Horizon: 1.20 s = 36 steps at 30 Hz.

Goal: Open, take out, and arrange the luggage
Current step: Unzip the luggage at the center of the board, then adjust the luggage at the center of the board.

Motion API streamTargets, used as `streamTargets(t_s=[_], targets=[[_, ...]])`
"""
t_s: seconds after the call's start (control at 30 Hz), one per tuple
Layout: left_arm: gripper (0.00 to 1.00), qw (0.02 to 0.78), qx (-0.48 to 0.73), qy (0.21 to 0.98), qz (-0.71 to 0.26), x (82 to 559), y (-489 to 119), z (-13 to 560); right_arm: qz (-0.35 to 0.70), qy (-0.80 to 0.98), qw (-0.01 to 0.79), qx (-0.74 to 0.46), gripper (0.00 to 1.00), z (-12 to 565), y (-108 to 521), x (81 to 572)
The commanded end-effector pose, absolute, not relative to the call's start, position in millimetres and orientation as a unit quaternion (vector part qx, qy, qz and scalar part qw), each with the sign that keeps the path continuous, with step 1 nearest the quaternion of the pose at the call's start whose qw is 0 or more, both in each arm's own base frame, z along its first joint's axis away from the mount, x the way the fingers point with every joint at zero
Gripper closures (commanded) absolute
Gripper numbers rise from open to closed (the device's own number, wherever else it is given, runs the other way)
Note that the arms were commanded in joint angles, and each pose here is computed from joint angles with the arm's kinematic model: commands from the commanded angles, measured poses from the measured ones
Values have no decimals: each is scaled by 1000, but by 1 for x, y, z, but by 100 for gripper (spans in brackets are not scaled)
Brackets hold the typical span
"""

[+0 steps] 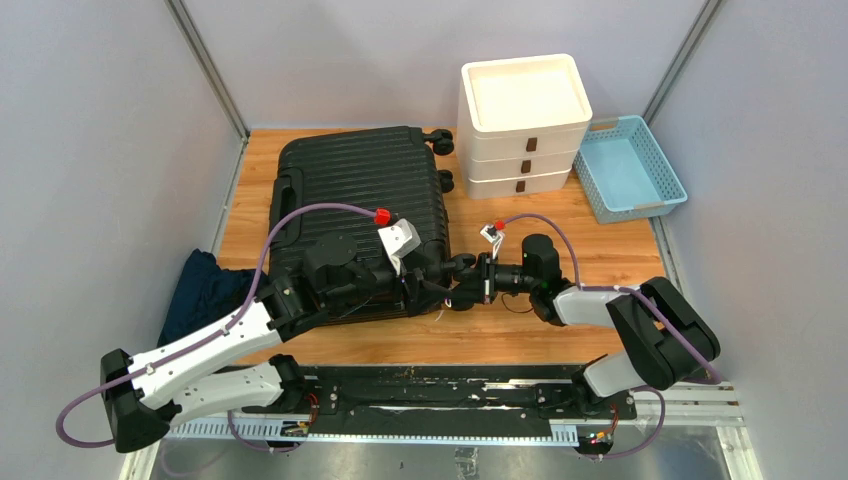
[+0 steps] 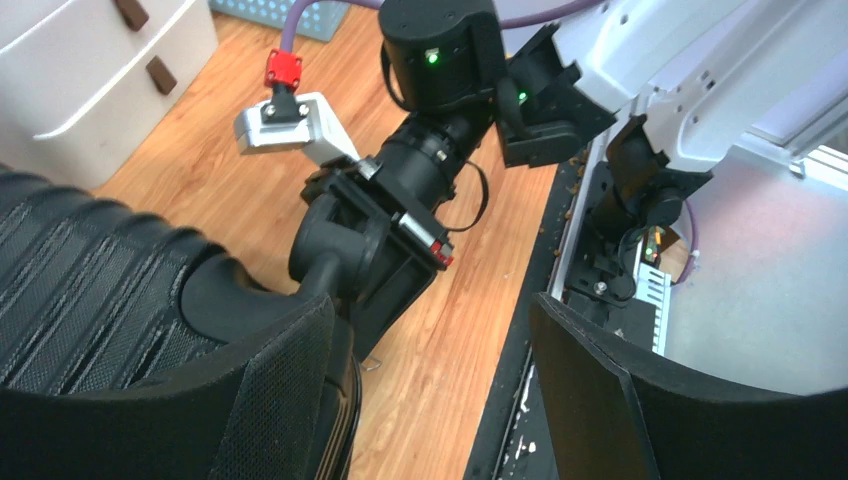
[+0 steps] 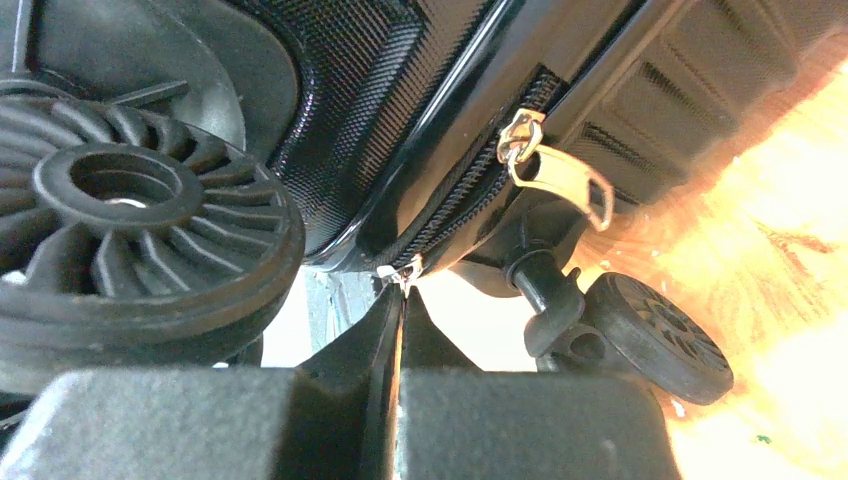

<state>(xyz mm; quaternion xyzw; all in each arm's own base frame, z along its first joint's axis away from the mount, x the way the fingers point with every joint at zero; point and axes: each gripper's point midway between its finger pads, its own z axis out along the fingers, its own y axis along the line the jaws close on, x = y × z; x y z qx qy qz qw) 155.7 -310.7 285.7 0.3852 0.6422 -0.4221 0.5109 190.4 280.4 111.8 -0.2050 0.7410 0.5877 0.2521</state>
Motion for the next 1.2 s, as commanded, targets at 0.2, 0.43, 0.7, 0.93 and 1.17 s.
streamTargets(t_s=[0.2,0.43,0.7,0.93,1.17], targets=[[23,555,455,619,-319,167,-285,296,606,747,133,-237,87,99,271,138],[21,543,513,576,-332,154,-295,293,582,739,200,-276,54,110,254,160],[20,544,399,579,-458,136,-302,314,512,680,316,-418,41,142,222,177],[16,538,281,630,-484,140,-280,311,447,620,405,-502,0,190,195,179],[10,522,232,685,-453,141,-252,314,403,576,419,-574,0,244,189,174]])
